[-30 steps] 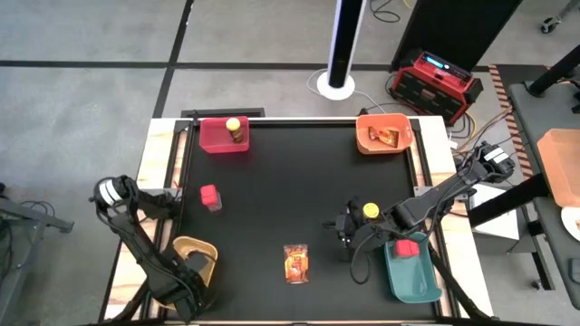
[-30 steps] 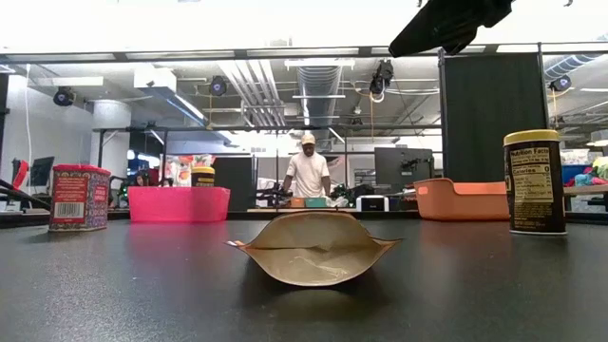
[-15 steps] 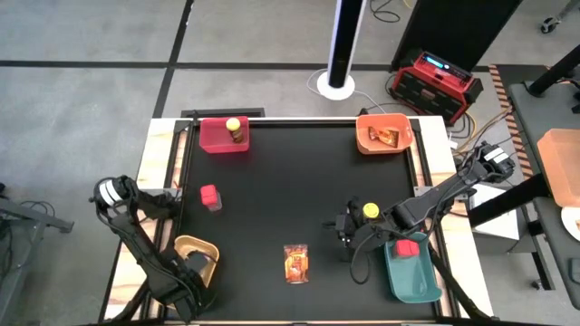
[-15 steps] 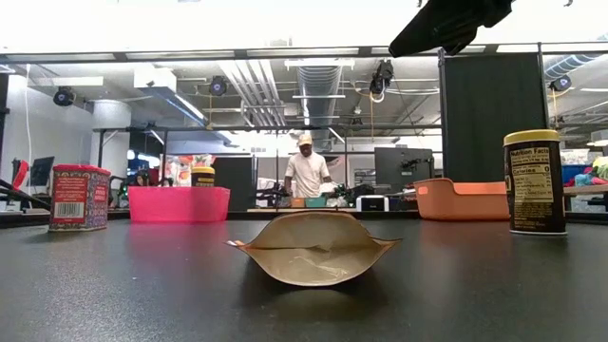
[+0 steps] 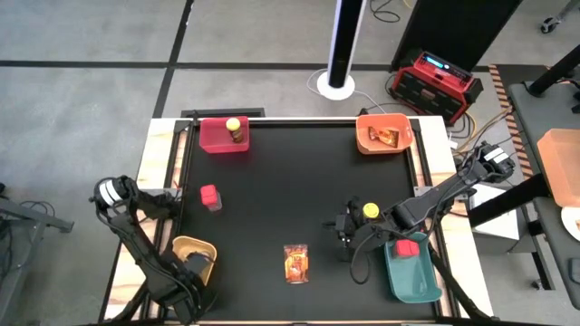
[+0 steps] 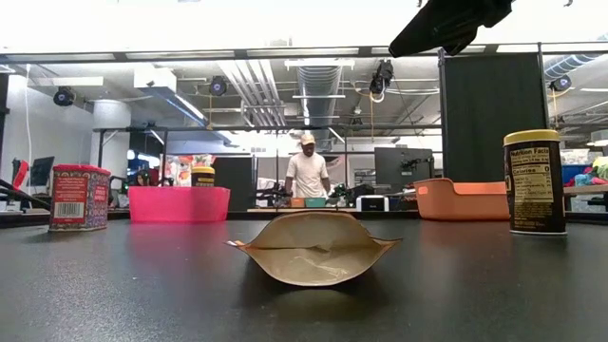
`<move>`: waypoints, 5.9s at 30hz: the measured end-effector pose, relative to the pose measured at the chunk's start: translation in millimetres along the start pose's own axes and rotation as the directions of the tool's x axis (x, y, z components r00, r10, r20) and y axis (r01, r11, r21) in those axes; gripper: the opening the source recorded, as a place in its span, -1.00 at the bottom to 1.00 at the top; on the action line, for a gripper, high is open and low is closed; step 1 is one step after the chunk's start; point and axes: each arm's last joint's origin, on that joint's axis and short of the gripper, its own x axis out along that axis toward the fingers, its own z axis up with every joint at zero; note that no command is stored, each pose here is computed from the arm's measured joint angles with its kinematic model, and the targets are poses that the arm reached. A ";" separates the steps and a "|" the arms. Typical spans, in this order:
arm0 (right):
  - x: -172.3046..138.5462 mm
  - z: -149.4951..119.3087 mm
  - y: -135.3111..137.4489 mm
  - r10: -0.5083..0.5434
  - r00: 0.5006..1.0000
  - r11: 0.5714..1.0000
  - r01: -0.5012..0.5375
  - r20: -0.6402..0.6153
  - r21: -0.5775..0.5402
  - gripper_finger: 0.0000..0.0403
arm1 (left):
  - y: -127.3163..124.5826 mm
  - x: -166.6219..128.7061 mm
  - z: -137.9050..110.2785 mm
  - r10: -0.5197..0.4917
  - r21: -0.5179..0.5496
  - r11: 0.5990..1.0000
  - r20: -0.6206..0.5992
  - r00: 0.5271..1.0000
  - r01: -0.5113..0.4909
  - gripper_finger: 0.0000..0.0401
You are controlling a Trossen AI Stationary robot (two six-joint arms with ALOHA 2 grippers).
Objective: Sort spices by type
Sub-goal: Put the brown seasoning bottle into the yellow bin
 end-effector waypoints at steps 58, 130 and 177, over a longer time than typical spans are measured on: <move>-0.5 -4.0 5.9 0.035 0.999 0.999 -0.035 -0.014 0.040 -0.94 | -29.7 -56.7 -34.4 -0.064 0.137 0.987 -0.129 0.990 0.081 -1.00; 0.4 -14.1 7.0 0.029 0.999 0.999 -0.029 -0.028 0.031 -0.94 | -34.2 -73.4 -17.9 -0.083 0.356 0.933 0.059 0.995 0.057 -1.00; 0.8 -9.6 7.6 0.039 0.999 0.997 -0.040 0.011 0.066 -0.94 | 4.0 -20.9 5.1 -0.286 0.108 0.954 0.041 0.957 0.281 -0.10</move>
